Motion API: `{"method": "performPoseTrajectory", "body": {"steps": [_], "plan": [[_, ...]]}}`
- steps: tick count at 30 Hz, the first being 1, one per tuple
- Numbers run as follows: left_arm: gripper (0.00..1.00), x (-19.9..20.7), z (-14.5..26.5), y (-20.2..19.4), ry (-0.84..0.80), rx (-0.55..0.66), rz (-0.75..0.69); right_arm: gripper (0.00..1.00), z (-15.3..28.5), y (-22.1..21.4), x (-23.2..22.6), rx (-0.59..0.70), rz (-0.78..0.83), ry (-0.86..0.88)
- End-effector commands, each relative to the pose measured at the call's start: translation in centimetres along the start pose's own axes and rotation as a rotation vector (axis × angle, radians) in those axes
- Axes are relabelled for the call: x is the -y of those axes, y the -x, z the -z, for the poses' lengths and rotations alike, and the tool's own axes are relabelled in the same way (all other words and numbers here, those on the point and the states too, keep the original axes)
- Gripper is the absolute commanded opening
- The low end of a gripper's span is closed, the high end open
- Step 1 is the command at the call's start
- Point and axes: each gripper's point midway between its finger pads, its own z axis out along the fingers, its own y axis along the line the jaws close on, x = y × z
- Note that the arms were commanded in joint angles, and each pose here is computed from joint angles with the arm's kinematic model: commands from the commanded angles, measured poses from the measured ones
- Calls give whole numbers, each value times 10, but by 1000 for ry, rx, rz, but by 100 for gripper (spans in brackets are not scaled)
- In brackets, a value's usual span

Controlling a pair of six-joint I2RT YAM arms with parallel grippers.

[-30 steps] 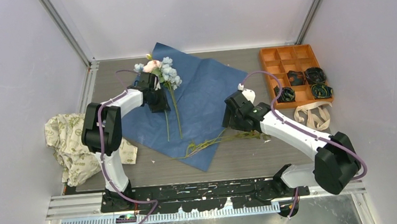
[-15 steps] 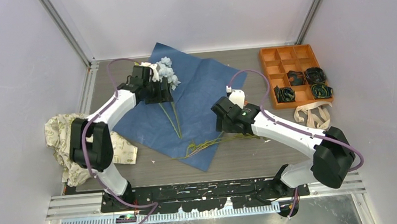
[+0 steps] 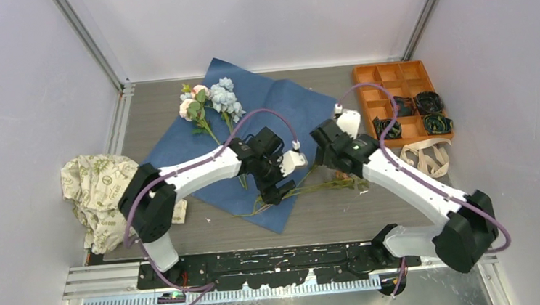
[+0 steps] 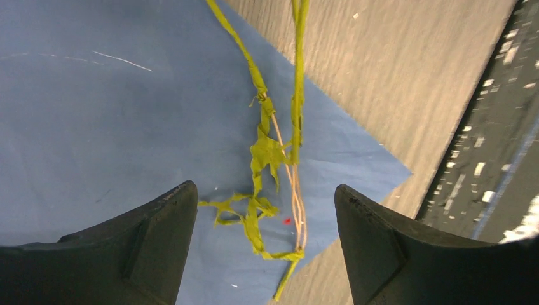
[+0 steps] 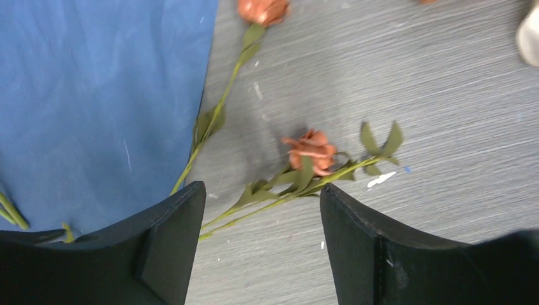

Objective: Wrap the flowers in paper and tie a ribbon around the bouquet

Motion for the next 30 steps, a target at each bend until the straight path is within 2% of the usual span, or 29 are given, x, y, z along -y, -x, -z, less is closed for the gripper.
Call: {"method": "performPoseTrajectory", "body": {"steps": [1, 7, 10, 11, 13, 15, 16, 20, 24, 27, 30], "plan": [[79, -15, -22, 4, 84, -47, -111, 72, 20, 31, 30, 112, -85, -10], [75, -6, -49, -1, 68, -100, -130, 72, 25, 28, 50, 121, -113, -24], [65, -8, -56, -3, 79, -116, -115, 72, 24, 30, 53, 123, -115, -24], [59, -7, -58, -4, 77, -122, -110, 72, 25, 30, 53, 125, -114, -24], [40, -6, -60, -4, 76, -133, -101, 72, 26, 33, 53, 127, -110, -24], [12, -4, -56, 1, 76, -130, -84, 72, 28, 37, 55, 135, -107, -28], [3, -4, -53, 5, 78, -124, -74, 72, 30, 40, 56, 143, -106, -32], [0, 6, -30, 35, 56, -53, -35, 72, 42, 52, 64, 176, -109, -47], [0, 15, 9, 76, 21, 76, 14, 72, 68, 75, 76, 261, -139, -50], [0, 2, 42, 104, 43, 176, 70, 72, 95, 96, 89, 347, -166, -57], [0, -27, 69, 114, 78, 241, 194, 72, 129, 120, 103, 447, -202, -50]]}}
